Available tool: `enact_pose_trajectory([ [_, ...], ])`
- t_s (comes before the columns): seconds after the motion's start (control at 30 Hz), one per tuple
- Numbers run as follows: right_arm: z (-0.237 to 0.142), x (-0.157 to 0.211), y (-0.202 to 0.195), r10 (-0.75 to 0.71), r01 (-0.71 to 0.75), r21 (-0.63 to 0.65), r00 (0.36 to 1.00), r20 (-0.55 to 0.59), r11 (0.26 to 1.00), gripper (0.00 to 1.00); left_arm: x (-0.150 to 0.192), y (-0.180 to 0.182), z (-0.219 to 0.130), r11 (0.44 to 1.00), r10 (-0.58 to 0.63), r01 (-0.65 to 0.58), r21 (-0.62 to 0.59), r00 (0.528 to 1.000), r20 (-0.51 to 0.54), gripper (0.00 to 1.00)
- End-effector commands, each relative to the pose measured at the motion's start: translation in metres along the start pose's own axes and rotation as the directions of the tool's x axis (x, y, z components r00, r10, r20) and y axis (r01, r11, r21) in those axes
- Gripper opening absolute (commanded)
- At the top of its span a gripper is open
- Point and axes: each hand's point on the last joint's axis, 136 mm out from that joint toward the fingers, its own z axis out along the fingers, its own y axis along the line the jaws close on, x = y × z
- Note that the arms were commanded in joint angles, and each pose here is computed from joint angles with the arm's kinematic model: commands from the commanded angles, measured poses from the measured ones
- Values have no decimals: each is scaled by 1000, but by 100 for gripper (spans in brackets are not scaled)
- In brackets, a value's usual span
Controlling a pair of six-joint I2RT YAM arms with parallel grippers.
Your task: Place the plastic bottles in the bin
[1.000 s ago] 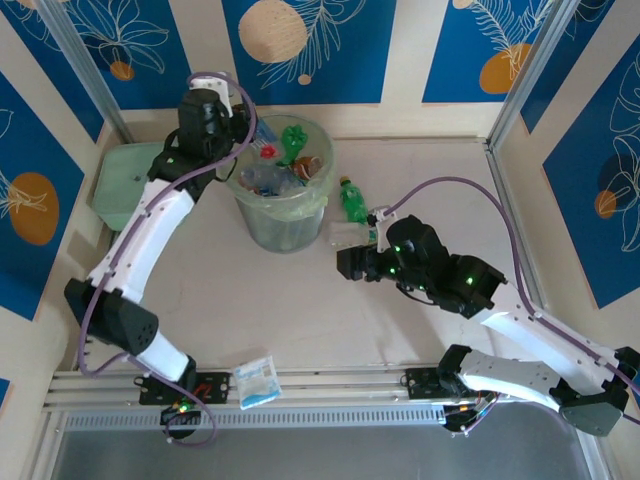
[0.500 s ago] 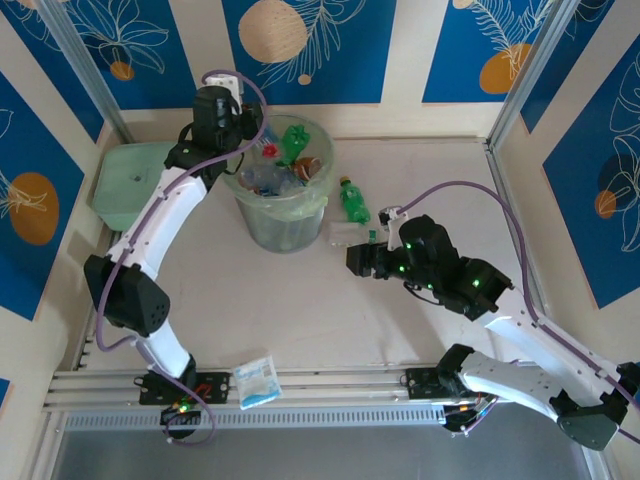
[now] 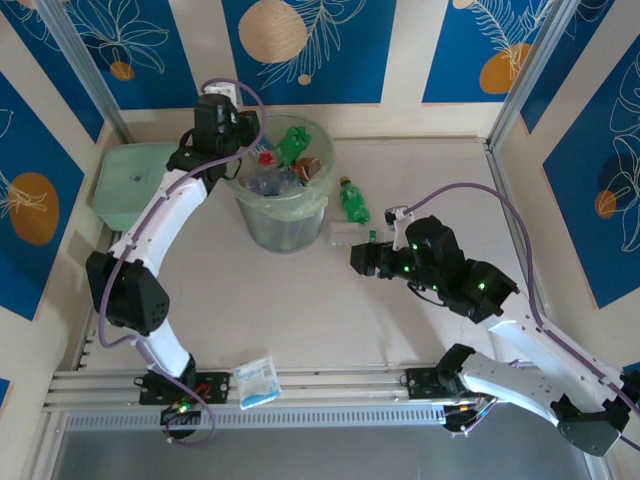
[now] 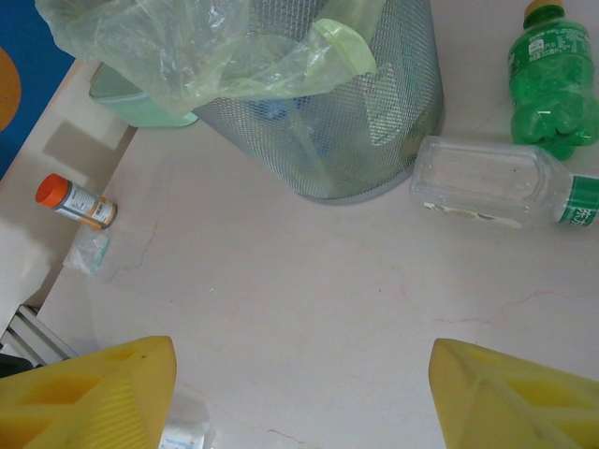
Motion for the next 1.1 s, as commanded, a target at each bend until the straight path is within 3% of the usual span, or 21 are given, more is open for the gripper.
enact_pose_trajectory([
  [0.0, -3, -1, 2, 14, -14, -23, 1000, 10, 1000, 72, 57, 6, 7, 1000, -11, 10, -6, 986, -169, 0],
  [0.03, -4, -1, 2, 15, -15, -23, 1000, 13, 1000, 72, 59, 6, 6, 1000, -12, 10, -8, 985, -174, 0],
  [0.07, -4, -1, 1, 16, -15, -22, 1000, 12, 1000, 72, 58, 6, 4, 1000, -15, 13, -8, 985, -174, 11],
  [0.13, -6, -2, 2, 16, -15, -27, 1000, 16, 1000, 72, 51, 3, -2, 1000, -17, 19, 8, 988, -156, 46],
  [0.2, -7, -2, 3, 16, -16, -34, 1000, 18, 999, 72, 38, -1, -11, 999, -23, 26, 27, 992, -126, 60],
  [0.27, -8, -2, 4, 18, -17, -39, 1000, 20, 999, 72, 21, -7, -21, 998, -31, 36, 50, 995, -100, 66],
  [0.53, -7, -3, 9, 23, -22, -62, 1000, 14, 998, 72, -41, -17, -67, 996, -49, 48, 72, 999, 12, 69],
  [0.67, -7, -4, 11, 19, -18, -67, 1000, 13, 998, 72, -56, -16, -79, 997, -47, 45, 58, 998, 31, 65],
  [0.9, -7, -6, 11, 17, -15, -60, 1000, 19, 998, 72, -37, -13, -78, 996, -66, 68, 52, 997, -35, 21],
  [1.07, -8, -11, -10, 48, -50, 46, 998, 40, 998, 72, -16, -13, -81, 993, -89, 96, 72, 992, -93, 11],
])
